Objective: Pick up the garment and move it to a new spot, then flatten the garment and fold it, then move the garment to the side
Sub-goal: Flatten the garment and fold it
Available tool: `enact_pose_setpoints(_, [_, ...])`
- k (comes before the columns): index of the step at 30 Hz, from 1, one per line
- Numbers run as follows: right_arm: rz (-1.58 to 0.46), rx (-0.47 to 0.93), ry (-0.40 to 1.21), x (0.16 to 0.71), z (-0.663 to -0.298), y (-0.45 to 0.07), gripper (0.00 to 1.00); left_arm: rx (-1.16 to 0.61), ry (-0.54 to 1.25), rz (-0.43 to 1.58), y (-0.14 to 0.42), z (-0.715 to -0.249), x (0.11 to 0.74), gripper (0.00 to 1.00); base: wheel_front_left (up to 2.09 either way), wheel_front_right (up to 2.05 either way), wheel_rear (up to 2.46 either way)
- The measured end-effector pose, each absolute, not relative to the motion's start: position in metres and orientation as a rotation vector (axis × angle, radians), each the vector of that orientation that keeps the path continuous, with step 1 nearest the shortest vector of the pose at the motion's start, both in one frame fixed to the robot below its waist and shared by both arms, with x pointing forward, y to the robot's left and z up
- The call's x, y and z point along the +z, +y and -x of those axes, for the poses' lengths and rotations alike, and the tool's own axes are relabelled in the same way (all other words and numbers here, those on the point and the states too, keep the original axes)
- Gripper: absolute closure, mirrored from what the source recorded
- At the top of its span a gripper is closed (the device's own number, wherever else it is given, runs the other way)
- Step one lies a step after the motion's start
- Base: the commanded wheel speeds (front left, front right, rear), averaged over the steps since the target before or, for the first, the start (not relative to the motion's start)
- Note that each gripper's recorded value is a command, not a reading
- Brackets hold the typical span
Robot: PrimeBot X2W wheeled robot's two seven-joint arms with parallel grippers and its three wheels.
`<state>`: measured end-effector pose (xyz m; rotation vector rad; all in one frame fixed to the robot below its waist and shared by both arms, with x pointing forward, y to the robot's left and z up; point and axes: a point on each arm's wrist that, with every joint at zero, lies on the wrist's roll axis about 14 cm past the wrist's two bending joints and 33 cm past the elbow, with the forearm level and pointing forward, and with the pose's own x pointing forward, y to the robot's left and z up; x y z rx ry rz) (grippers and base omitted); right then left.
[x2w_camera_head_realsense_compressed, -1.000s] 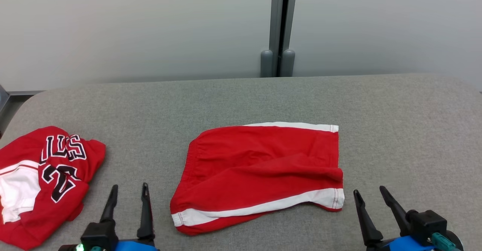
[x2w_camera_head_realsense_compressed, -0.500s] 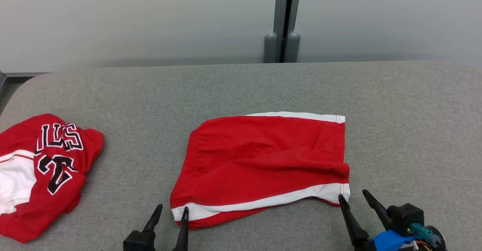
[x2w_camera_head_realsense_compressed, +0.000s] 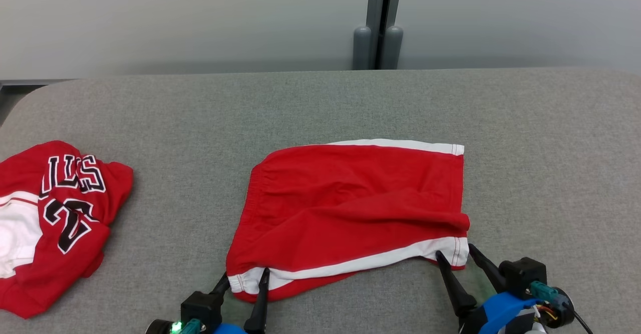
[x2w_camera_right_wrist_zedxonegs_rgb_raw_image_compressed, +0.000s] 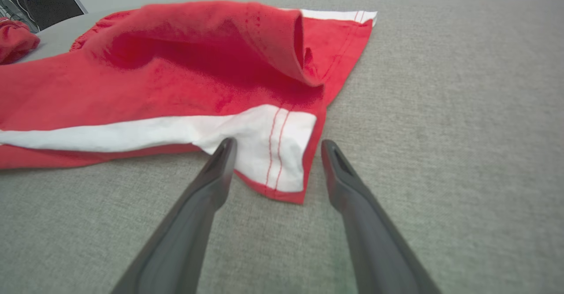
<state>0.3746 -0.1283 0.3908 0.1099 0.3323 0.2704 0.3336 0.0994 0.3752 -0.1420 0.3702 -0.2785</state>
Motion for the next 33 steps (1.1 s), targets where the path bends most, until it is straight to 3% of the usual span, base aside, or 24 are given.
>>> enact_pose_setpoints(12, [-0.133, 0.333, 0.329, 0.391, -0.385, -0.109, 0.0, -0.35, 0.367, 0.156, 0.077, -0.341, 0.378, 0.0, 0.0, 0.0, 0.0])
enact_pose_setpoints(13, [-0.134, 0.338, 0.326, 0.393, -0.386, -0.107, 0.51, -0.356, 0.367, 0.159, 0.076, -0.341, 0.378, 0.17, 0.0, 0.0, 0.0])
enact_pose_setpoints(14, [-0.135, 0.345, 0.324, 0.393, -0.386, -0.105, 0.8, -0.36, 0.365, 0.163, 0.074, -0.341, 0.379, 0.5, 0.0, 0.0, 0.0])
enact_pose_setpoints(15, [-0.138, 0.349, 0.321, 0.394, -0.386, -0.104, 1.0, -0.361, 0.359, 0.168, 0.073, -0.343, 0.381, 0.79, 0.0, 0.0, 0.0])
enact_pose_setpoints(16, [-0.141, 0.353, 0.311, 0.397, -0.387, -0.103, 1.0, -0.364, 0.352, 0.171, 0.072, -0.345, 0.383, 1.0, 0.0, 0.0, 0.0])
enact_pose_setpoints(28, [-0.129, 0.415, 0.172, 0.439, -0.395, -0.1, 1.0, -0.374, 0.242, 0.206, 0.072, -0.364, 0.415, 1.0, 0.0, 0.0, 0.0])
enact_pose_setpoints(33, [-0.115, 0.429, 0.071, 0.471, -0.415, -0.102, 1.0, -0.402, 0.141, 0.168, 0.078, -0.4, 0.445, 1.0, 0.0, 0.0, 0.0])
